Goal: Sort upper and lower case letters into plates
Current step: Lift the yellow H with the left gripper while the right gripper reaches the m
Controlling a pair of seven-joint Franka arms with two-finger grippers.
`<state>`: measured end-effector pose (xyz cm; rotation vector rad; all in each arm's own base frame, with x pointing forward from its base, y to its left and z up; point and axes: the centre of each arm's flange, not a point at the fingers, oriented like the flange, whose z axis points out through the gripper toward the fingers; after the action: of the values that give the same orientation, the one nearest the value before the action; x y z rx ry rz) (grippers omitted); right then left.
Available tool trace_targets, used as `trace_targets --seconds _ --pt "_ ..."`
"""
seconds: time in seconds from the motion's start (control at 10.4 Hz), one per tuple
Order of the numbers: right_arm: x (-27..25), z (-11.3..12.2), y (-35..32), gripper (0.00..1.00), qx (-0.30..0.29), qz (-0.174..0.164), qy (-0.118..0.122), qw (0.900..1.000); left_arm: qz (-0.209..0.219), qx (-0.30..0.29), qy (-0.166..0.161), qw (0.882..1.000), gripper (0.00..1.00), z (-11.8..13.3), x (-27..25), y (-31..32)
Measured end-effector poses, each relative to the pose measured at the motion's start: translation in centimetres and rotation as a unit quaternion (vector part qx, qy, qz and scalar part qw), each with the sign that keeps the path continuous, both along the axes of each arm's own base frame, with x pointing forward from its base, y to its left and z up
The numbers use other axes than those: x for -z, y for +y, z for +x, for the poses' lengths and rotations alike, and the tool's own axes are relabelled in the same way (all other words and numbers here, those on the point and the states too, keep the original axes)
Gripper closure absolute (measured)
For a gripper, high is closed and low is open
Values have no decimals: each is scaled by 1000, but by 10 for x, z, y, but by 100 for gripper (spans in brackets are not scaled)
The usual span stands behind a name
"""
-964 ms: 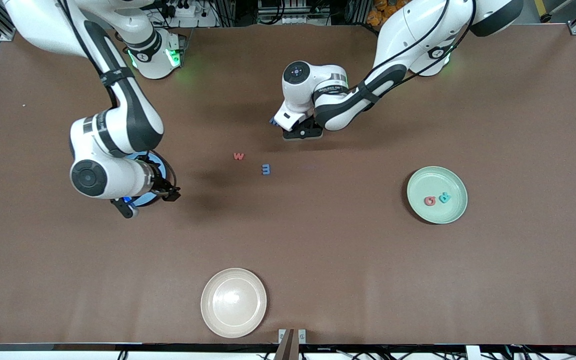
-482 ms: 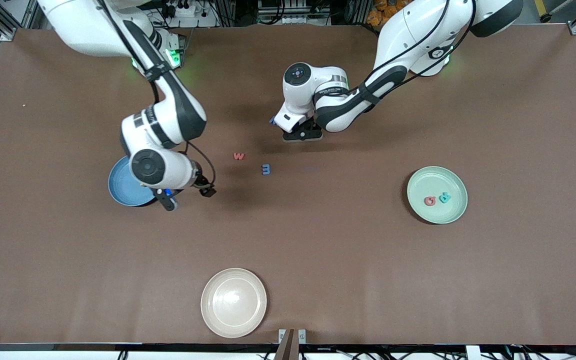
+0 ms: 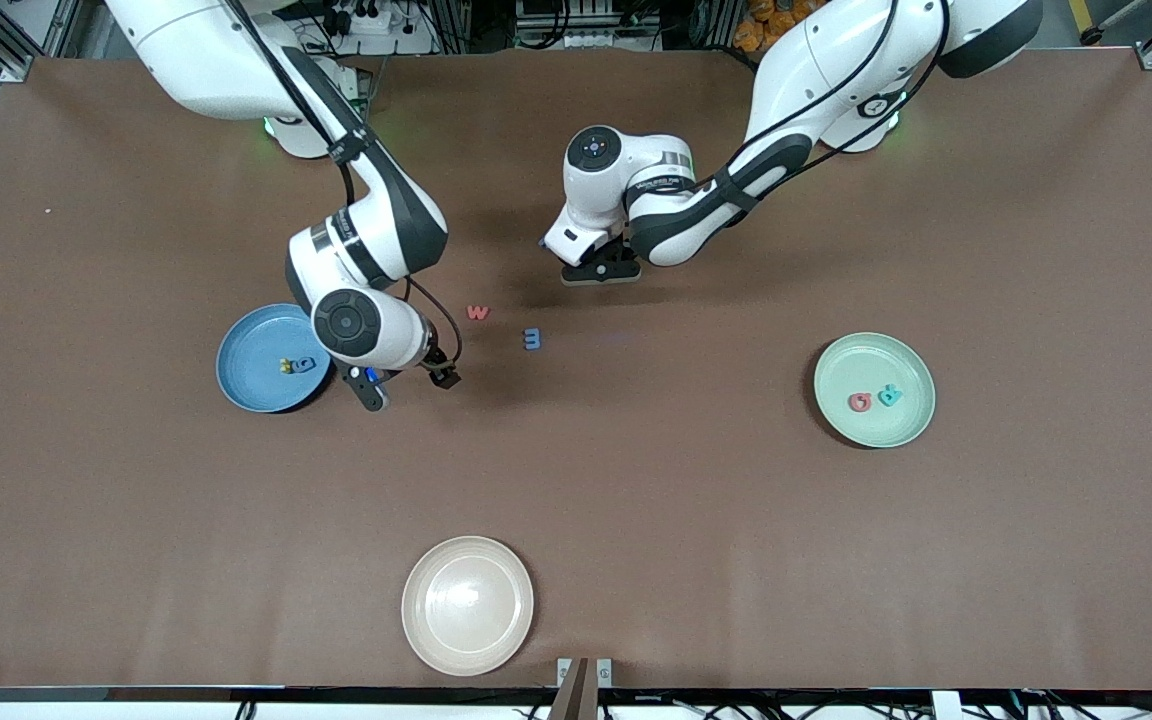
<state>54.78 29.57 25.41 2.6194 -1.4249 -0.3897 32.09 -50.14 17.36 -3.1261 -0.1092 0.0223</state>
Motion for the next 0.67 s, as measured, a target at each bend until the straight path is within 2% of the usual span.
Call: trace_targets --seconds 0.29,0.48,0.67 --pt "7 -3 -1 0 90 -30 5 996 1 -20 -10 1000 65 17 -8 5" --pt "11 -8 0 0 105 -38 10 994 8 -46 -38 998 65 58 -32 27" --pt "15 -17 16 0 101 -30 0 994 -5 -67 -58 996 65 109 -65 63"
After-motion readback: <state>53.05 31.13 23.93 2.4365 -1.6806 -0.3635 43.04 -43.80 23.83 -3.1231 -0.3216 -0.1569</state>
